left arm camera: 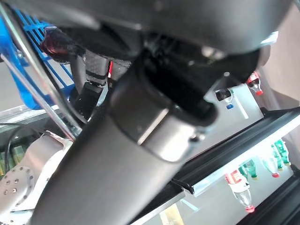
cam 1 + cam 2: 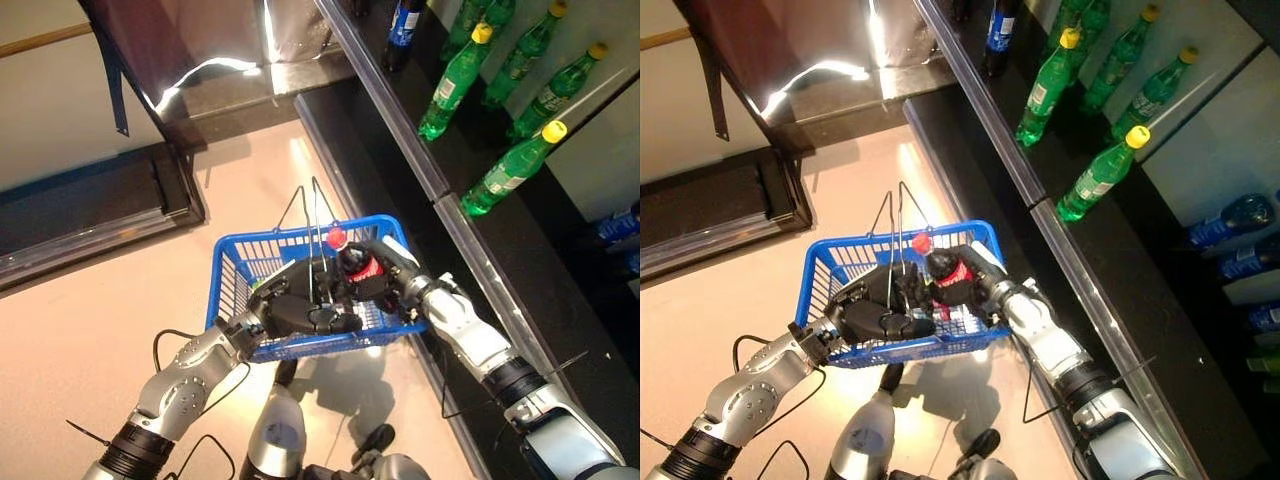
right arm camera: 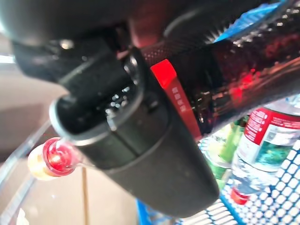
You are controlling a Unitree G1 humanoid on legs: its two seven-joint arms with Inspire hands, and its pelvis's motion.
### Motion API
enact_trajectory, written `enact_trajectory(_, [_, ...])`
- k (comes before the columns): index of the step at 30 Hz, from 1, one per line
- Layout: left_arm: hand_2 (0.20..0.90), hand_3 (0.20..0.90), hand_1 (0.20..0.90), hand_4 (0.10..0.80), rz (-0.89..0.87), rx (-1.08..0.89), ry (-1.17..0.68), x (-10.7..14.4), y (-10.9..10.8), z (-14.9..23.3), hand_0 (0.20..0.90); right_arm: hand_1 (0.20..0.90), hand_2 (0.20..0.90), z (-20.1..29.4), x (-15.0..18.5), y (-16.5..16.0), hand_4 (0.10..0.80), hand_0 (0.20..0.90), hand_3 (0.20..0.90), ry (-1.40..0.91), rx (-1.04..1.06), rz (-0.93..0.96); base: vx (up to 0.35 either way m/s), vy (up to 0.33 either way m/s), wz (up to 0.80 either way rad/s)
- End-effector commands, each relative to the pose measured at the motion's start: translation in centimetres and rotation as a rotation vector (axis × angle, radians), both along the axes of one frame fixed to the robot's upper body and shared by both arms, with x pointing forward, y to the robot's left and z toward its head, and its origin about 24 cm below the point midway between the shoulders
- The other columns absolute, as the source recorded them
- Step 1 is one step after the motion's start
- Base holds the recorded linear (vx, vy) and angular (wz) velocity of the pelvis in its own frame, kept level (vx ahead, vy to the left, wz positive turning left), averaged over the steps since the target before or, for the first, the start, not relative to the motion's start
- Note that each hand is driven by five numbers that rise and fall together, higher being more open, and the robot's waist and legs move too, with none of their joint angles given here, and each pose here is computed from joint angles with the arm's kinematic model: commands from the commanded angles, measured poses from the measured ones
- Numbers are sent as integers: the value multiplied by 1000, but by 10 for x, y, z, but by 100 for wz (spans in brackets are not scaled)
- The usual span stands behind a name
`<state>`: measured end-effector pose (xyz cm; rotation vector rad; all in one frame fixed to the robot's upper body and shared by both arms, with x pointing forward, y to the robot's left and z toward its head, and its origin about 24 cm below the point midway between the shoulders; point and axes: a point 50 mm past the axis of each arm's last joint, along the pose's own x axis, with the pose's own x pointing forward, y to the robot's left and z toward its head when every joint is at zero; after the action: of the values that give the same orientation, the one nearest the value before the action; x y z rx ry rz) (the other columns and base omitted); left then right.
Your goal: Pick up the drink and place into the basket.
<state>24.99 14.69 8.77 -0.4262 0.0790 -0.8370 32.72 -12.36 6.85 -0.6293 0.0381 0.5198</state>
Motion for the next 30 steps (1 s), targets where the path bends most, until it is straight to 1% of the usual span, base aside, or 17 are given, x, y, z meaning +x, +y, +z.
enact_trajectory(1, [300,200,300,100,-467,-450,-613,-40,-63,110,300,300,300,1,-5,36,100,300,200,-82,-62,183,2,-7,4])
enact_trajectory(7, [300,200,300,100,-491,-442,-658,-44,-65,115,300,300,300,-3,-13,48,100,300,200,-75,-148,282,0,-1,1])
enact_trajectory(16, [300,200,300,100,-536,-429,-707,-49,-71,120,300,300,300,-8,-20,62,100,300,200,-50,-182,363,0,0,0])
enact_trajectory(30, [300,200,300,100,-612,-450,-751,-57,-75,129,300,300,300,-26,-25,71,100,300,200,37,-210,385,-1,1,2])
